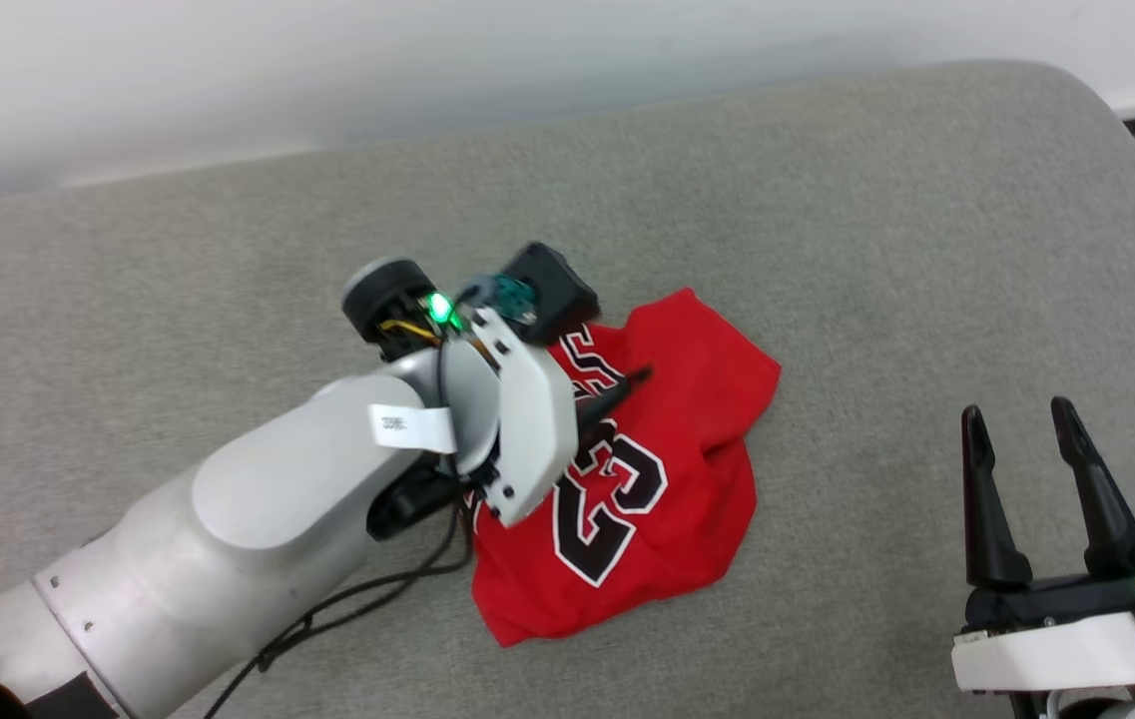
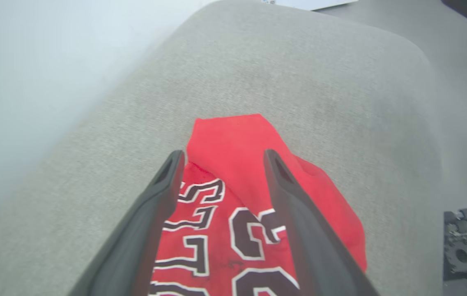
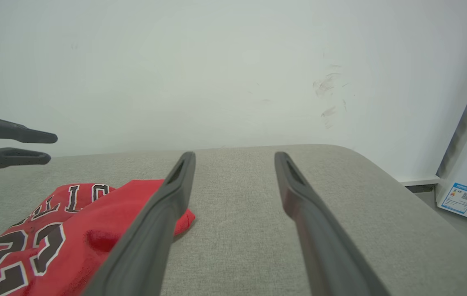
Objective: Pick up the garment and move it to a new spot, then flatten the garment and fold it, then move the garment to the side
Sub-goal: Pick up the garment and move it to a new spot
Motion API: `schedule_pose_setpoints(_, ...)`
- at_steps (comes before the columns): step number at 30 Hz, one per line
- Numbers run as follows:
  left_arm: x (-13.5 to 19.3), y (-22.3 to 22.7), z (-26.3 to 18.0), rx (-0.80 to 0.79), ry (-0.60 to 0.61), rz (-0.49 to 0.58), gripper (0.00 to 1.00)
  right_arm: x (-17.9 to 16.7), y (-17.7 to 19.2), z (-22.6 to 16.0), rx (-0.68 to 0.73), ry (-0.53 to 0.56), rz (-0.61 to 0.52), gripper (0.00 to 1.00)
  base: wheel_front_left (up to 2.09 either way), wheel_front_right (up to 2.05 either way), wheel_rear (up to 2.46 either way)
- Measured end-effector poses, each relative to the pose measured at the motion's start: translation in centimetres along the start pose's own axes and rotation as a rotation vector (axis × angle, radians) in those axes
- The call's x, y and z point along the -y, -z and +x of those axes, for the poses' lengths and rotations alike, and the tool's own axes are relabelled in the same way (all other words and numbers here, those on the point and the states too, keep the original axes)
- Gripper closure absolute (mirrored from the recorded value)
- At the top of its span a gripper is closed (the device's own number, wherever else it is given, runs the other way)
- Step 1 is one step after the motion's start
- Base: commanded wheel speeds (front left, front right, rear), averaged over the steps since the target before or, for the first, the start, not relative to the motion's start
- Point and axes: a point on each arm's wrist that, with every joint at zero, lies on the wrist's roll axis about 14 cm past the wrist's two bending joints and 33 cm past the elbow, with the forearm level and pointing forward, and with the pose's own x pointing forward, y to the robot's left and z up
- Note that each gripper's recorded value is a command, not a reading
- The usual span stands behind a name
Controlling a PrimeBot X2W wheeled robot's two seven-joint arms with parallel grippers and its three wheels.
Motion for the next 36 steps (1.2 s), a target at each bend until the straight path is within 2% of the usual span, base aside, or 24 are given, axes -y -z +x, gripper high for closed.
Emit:
schedule_pose_setpoints(4, -2.8, -3.6, -2.5, 0.217, -0.178, 0.086, 0.0, -0.6, -0.5, -0.3, 0.014, -0.02, 0.005, 0.0, 0.0, 0.0, 0.0)
schedule_pose_setpoints(8, -4.7, -4.2, -5.8, 0.359, -0.357, 0.107, 0.0, -1.6, -0.9, -0.4, 0.027, -0.051, 0.013, 0.0, 0.0, 0.0, 0.0)
schedule_pose_setpoints(14, -8.6, -3.1, -12.4, 0.438, -0.699, 0.096, 0.0, -3.0, -1.6, -0.1, 0.055, -0.096, 0.021, 0.0, 0.0, 0.0, 0.0)
schedule_pose_setpoints(17, -8.9, -3.7, -15.6, 0.512, -0.819, 0.085, 0.0, -3.6, -2.0, 0.2, 0.069, -0.115, 0.02, 0.0, 0.0, 0.0, 0.0)
schedule_pose_setpoints(21, -8.7, -1.6, -19.1, 0.531, -0.961, 0.07, 0.0, -3.9, -2.2, 0.2, 0.074, -0.125, 0.019, 0.0, 0.0, 0.0, 0.0)
schedule_pose_setpoints(29, -7.2, 2.9, -22.3, 0.511, -1.112, -0.014, 0.0, -4.4, -2.0, 0.1, 0.068, -0.142, 0.014, 0.0, 0.0, 0.0, 0.0)
schedule_pose_setpoints(36, -5.8, 6.5, -23.0, 0.466, -1.164, -0.093, 0.0, -4.4, -1.7, -0.3, 0.056, -0.142, 0.014, 0.0, 0.0, 0.0, 0.0)
